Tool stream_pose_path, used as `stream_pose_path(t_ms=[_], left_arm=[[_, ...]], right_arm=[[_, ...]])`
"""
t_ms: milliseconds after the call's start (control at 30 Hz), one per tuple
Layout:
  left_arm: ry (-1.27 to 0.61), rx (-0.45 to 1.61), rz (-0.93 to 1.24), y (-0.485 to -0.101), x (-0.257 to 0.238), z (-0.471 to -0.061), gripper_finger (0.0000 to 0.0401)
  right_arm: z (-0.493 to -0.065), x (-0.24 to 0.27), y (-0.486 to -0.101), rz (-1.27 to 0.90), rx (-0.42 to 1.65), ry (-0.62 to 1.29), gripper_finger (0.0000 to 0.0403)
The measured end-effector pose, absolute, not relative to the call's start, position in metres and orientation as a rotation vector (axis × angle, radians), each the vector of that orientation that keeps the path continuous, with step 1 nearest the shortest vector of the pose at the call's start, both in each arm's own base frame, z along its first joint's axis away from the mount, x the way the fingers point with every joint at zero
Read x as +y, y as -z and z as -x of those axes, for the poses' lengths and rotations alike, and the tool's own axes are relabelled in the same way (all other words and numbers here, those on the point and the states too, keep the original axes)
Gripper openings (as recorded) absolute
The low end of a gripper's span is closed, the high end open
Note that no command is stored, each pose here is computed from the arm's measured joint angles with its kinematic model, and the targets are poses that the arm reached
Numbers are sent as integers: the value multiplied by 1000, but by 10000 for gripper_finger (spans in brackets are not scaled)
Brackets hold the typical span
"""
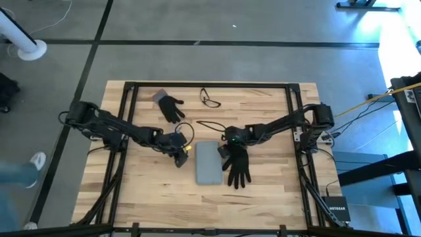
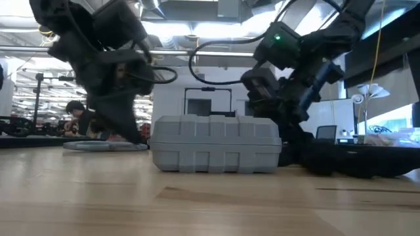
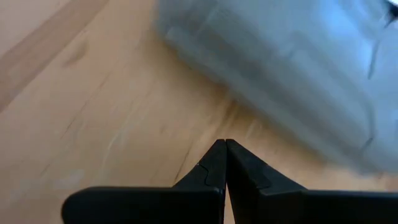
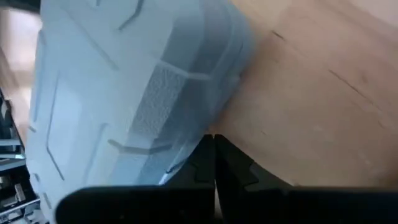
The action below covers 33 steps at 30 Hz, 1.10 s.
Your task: Prefit tool cases
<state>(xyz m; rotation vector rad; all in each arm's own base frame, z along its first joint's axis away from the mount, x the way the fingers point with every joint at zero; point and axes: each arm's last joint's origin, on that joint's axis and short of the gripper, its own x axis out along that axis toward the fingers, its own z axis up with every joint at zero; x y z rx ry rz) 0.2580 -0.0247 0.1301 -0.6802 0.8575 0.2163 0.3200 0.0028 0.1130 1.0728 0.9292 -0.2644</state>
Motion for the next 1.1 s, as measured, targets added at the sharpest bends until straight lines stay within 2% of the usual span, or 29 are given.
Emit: stream_pose_path(t_ms=[267, 533, 700, 833, 1100], left_arm=[[-275, 882, 748, -110, -29, -264, 0], [-245, 821, 719, -98, -44, -273, 0], [-288, 803, 782, -90, -48, -277, 0], [-310, 743, 756, -92, -49, -280, 0], [-341, 763, 740, -90, -48, -278, 0]], right_arm=[[-319, 6, -112, -1078, 981, 315, 0], [-319, 17, -112, -1059, 947, 376, 0], [-320, 24, -111, -1078, 925, 406, 0], [-323, 29, -109, -1104, 901, 386, 0], [-325, 27, -118, -1156, 866, 329, 0]])
